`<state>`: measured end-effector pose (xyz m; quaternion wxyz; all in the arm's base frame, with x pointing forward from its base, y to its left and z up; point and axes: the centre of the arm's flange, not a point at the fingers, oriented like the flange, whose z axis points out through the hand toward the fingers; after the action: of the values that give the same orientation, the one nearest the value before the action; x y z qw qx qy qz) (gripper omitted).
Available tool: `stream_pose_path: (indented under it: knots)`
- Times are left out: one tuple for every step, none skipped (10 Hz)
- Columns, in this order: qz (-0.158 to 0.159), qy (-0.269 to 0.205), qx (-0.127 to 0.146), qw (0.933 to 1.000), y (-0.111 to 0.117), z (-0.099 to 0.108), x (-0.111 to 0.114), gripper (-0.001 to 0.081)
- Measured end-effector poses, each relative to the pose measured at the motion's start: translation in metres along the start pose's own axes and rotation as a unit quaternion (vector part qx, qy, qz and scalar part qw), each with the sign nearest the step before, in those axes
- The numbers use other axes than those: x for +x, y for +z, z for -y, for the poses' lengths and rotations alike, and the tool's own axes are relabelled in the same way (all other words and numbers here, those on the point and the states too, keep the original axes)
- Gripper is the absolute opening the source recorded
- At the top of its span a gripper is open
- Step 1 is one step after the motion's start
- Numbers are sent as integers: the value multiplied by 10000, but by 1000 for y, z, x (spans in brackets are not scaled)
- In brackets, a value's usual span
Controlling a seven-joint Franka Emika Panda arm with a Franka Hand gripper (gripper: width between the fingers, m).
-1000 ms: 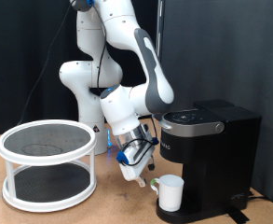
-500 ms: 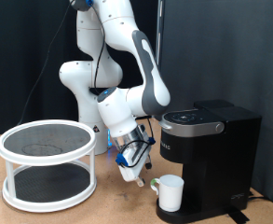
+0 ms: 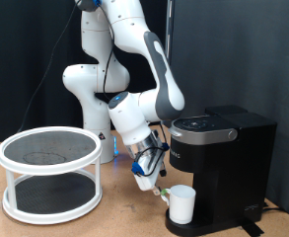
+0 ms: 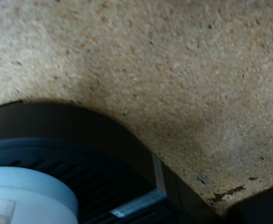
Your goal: Make a cup of coffee with the keurig machine
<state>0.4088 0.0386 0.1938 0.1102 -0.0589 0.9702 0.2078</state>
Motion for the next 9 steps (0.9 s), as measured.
stream_pose_path:
  knots:
    - [-4,-23,-20,10000,1,-4,-1,735]
    - [-6,-46,-33,10000,2,-7,-2,735]
    - [-7,-58,-40,10000,2,-9,-3,735]
    - [-25,-64,-57,10000,3,-9,-2,735]
    - [-73,-88,-77,9999,2,-6,2,735]
    - [-181,-175,-97,9996,-2,0,9,735]
    - [-242,-206,-96,9994,-8,10,17,735]
    - [-209,-180,-61,9996,-15,18,25,735]
    - [-81,-54,-13,10000,-23,26,33,735]
